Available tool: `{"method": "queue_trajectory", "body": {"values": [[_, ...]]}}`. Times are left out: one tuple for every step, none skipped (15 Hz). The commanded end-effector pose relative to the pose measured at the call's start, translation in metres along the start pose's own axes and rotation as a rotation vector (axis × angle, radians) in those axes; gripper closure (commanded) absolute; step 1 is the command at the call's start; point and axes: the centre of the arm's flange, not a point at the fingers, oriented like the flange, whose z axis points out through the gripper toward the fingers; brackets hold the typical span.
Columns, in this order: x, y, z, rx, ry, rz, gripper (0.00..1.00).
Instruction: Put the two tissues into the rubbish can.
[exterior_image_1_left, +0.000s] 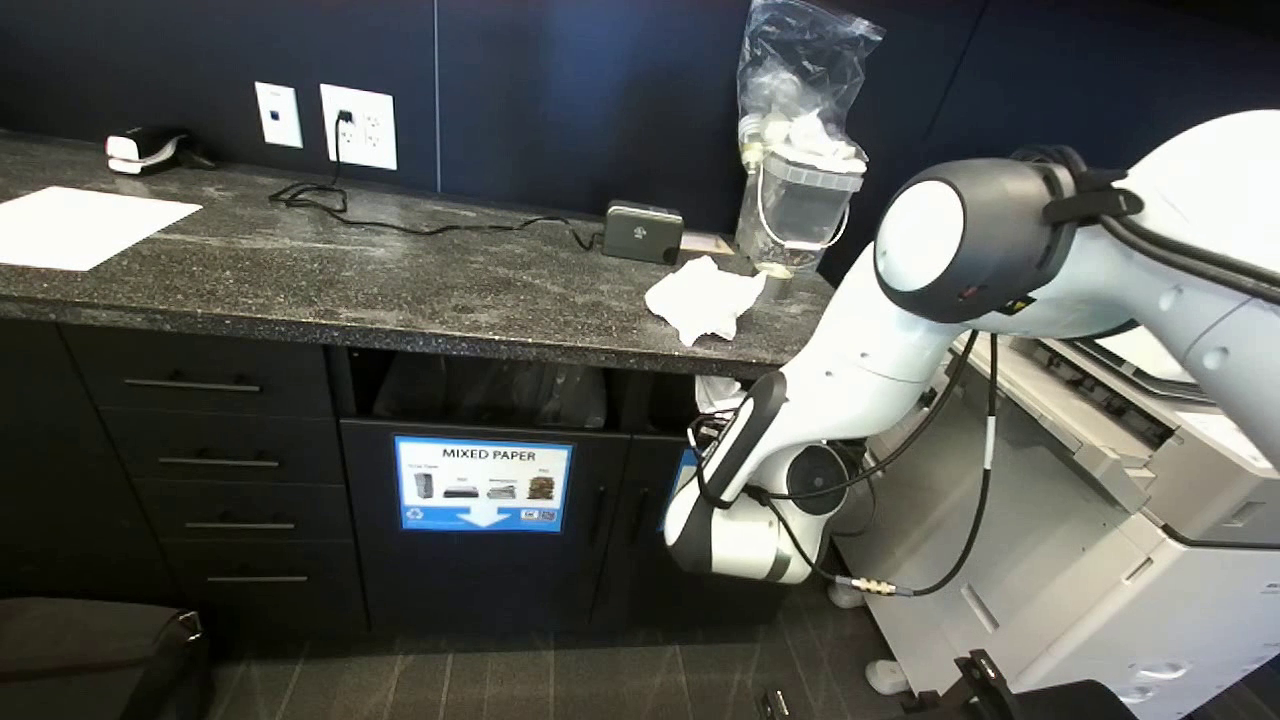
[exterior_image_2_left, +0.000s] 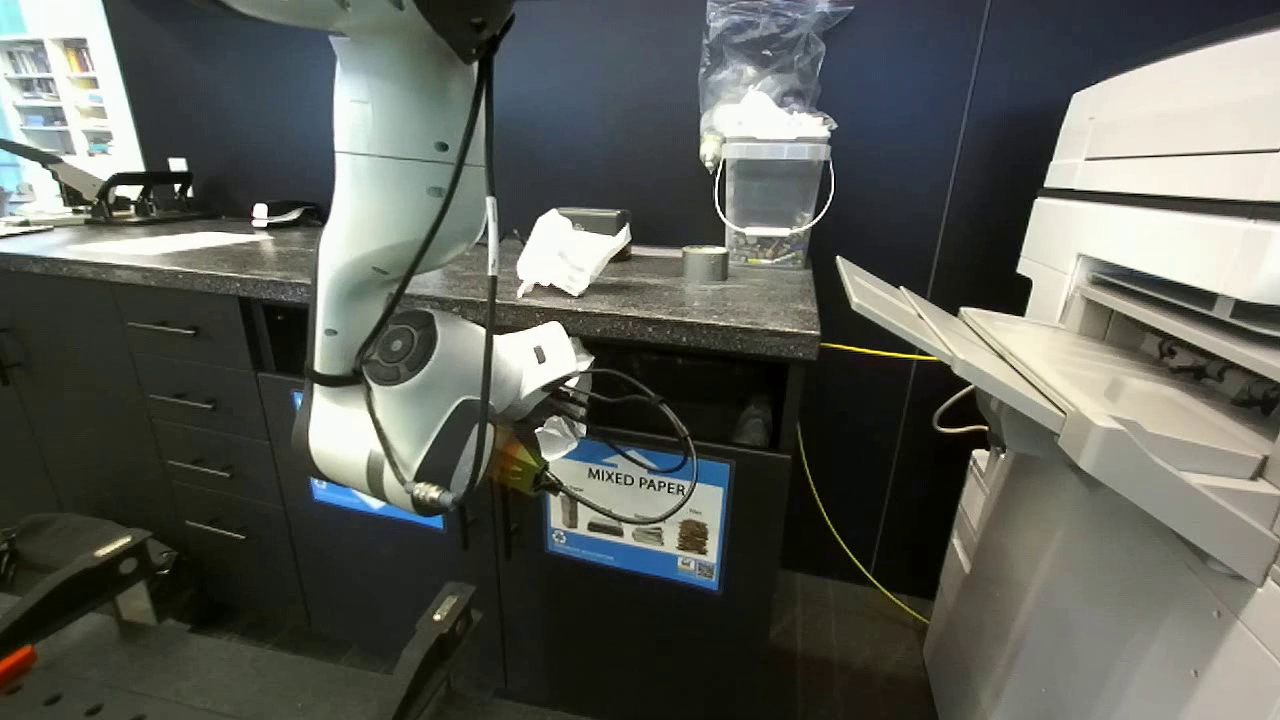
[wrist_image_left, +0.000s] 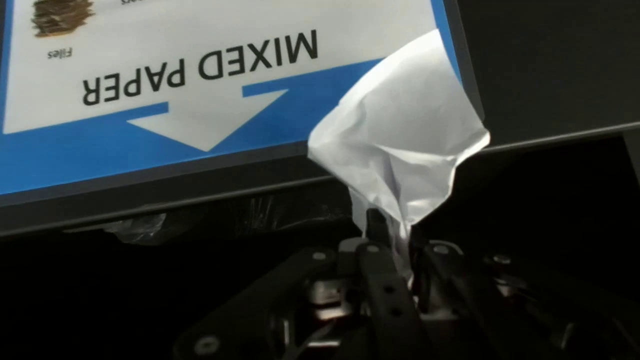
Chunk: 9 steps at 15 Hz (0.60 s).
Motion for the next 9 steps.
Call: {"method": "queue_trajectory", "body": {"values": [[-0.004,-0.015,0.021,0.0,0.119,0.038,0.9],[-0.003,-0.017,0.025,-0.003,0.137,0.046,0.9],[-0.002,-0.019,0.029,-0.009,0.152,0.054,0.9],[-0.003,-0.021,0.035,-0.014,0.161,0.06,0.9],[-0.003,-0.024,0.041,-0.021,0.171,0.07,0.89],[-0.005,-0.026,0.046,-0.033,0.188,0.081,0.92],[-0.008,-0.03,0.053,-0.052,0.212,0.092,0.93],[-0.01,-0.032,0.059,-0.073,0.234,0.103,0.95],[-0.013,-0.035,0.066,-0.093,0.245,0.117,0.95]]}}
